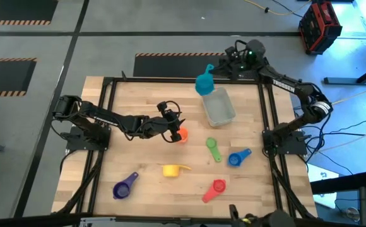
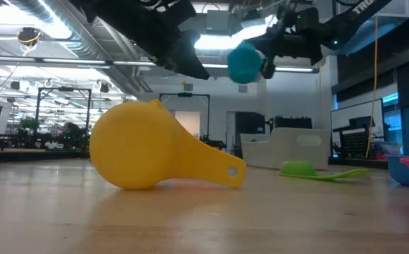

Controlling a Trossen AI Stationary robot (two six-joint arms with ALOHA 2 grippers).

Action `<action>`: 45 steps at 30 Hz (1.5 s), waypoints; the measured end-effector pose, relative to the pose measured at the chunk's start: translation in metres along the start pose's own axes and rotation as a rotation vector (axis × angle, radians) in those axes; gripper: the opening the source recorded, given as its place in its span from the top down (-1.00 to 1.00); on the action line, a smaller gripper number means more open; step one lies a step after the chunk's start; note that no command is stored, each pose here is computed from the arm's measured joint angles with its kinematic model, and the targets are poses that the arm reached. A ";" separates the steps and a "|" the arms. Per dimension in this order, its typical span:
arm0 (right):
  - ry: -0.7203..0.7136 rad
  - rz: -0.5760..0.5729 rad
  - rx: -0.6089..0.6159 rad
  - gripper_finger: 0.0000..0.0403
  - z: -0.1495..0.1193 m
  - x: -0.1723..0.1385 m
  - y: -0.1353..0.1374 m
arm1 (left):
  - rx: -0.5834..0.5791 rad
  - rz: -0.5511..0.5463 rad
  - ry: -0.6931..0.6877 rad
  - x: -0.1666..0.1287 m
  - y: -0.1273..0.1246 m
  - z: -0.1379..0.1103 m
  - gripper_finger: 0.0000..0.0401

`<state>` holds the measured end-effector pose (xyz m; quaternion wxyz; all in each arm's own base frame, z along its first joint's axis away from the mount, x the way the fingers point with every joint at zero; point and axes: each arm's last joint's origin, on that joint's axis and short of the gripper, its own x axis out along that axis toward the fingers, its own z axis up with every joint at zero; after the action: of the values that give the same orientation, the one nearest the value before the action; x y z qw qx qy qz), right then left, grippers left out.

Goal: Nest measuring cups in basket
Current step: Put the light blue measuring cup into the gray bin

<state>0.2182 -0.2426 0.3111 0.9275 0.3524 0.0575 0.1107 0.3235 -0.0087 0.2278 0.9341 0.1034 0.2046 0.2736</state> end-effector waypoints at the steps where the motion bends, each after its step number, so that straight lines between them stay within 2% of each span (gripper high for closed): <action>1: 0.022 0.017 0.034 0.96 -0.001 -0.004 -0.001 | -0.004 -0.010 0.000 0.000 0.000 0.000 0.26; 7: 0.141 0.106 0.203 0.95 -0.011 -0.023 -0.010 | -0.016 -0.048 0.016 0.000 -0.001 -0.002 0.26; 13: 0.165 0.115 0.266 0.96 -0.026 -0.040 -0.019 | -0.018 -0.055 0.015 0.000 -0.002 -0.002 0.26; 20: 0.156 -0.072 0.310 0.96 -0.046 -0.057 -0.028 | -0.017 -0.054 0.016 0.000 -0.001 -0.002 0.26; 27: 0.224 -0.268 0.307 0.96 -0.061 -0.059 -0.037 | -0.017 -0.054 0.016 0.000 -0.001 -0.002 0.26; 33: 0.318 -0.251 0.385 0.96 -0.083 -0.040 -0.057 | -0.017 -0.054 0.015 0.000 -0.001 -0.002 0.26; 39: 0.360 -0.248 0.397 0.96 -0.091 -0.029 -0.066 | -0.017 -0.054 0.015 0.000 -0.001 -0.002 0.26; 45: 0.412 -0.337 0.360 0.94 -0.097 -0.021 -0.074 | -0.017 -0.054 0.015 0.000 -0.001 -0.002 0.26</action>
<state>0.1917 -0.2391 0.1899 0.8243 0.4667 0.3203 0.0125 0.3234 -0.0096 0.2257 0.9404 0.0875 0.2121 0.2509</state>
